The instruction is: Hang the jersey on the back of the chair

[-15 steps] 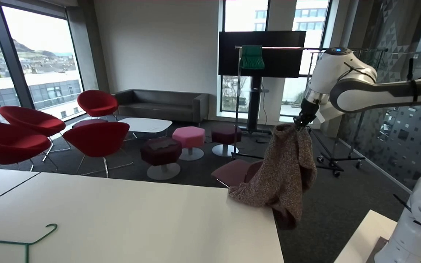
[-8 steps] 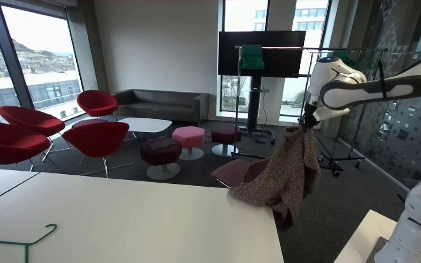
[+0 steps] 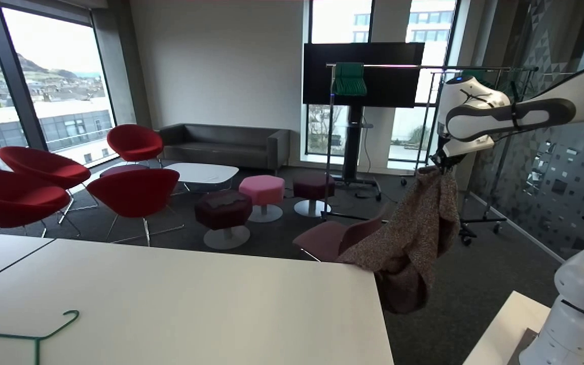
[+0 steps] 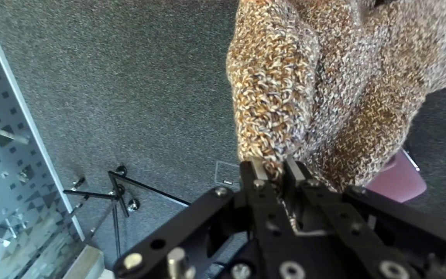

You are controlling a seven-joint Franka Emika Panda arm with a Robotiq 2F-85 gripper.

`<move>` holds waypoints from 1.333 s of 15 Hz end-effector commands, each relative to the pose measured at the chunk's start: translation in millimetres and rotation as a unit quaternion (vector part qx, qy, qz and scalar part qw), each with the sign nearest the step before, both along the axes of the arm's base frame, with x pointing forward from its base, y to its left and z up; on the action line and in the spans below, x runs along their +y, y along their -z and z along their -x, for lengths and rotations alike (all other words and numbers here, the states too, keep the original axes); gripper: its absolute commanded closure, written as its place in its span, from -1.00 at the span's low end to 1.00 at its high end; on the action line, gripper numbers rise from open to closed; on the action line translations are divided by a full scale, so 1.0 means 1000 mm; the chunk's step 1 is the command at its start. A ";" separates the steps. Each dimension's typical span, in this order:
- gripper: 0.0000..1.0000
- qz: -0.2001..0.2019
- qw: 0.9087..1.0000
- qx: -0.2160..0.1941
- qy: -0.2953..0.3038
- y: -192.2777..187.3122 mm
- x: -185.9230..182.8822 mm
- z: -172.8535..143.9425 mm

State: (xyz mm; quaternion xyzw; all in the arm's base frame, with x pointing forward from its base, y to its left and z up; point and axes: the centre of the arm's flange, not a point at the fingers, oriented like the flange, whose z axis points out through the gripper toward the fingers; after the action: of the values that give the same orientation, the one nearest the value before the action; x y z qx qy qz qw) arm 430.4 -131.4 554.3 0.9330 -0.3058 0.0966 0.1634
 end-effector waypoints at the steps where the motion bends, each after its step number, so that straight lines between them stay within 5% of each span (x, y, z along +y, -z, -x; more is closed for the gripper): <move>1: 0.93 0.028 0.998 0.010 0.051 -0.027 -0.046 -0.001; 6: 0.93 0.028 0.997 0.014 0.072 -0.040 -0.074 -0.010; 14: 0.93 -0.018 0.999 -0.017 0.024 -0.072 -0.038 -0.081; 20: 0.93 -0.066 0.997 -0.040 0.013 -0.065 -0.030 -0.096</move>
State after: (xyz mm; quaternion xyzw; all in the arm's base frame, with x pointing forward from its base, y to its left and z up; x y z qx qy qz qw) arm 519.8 -154.8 596.7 0.9304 -0.3309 0.1025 0.1197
